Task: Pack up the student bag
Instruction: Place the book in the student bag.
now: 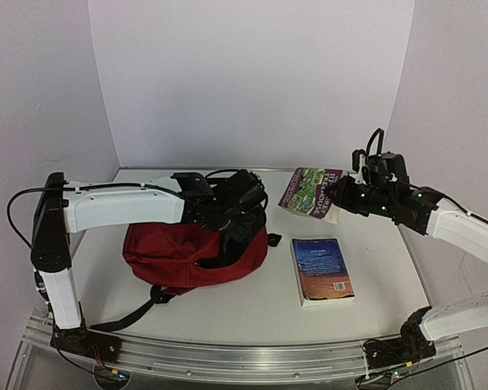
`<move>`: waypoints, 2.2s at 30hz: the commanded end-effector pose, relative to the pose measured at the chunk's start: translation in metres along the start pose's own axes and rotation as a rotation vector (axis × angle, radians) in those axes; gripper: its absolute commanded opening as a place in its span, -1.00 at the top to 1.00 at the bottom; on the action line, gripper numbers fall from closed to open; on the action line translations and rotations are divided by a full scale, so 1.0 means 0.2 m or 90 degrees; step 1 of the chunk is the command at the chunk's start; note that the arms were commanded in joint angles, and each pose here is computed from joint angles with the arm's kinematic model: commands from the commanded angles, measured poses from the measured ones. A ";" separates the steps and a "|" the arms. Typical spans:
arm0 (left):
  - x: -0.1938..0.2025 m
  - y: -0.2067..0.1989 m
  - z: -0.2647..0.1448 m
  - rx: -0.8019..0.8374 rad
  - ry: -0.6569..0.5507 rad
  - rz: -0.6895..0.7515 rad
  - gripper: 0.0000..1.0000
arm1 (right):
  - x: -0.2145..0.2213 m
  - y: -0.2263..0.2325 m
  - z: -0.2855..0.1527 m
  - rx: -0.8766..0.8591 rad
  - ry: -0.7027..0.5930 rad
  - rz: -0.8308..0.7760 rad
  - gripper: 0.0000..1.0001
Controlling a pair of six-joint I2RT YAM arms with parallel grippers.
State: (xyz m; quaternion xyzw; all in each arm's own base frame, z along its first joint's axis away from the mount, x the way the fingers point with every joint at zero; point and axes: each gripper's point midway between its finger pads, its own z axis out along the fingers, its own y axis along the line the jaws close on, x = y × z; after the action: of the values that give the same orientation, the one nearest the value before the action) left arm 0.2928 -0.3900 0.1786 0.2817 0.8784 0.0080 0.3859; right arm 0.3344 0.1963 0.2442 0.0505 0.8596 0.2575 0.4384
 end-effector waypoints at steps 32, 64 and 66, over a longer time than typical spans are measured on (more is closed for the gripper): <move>-0.29 0.61 -0.89 0.167 -0.314 -0.241 1.00 | 0.27 0.75 0.22 -0.402 0.236 0.180 1.00; -0.23 0.70 -0.76 0.189 -0.279 -0.371 1.00 | 0.67 0.90 0.92 -0.309 0.244 0.101 -0.09; -0.22 0.70 -0.76 0.189 -0.280 -0.373 1.00 | 0.67 0.87 0.90 -0.296 0.241 0.100 -0.25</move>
State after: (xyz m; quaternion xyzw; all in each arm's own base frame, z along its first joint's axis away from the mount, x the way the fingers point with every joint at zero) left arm 0.2794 -0.2666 0.3012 0.1003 0.8529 -0.2359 0.4548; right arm 0.3674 0.4735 0.1130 -0.0236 0.8423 0.4982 0.2047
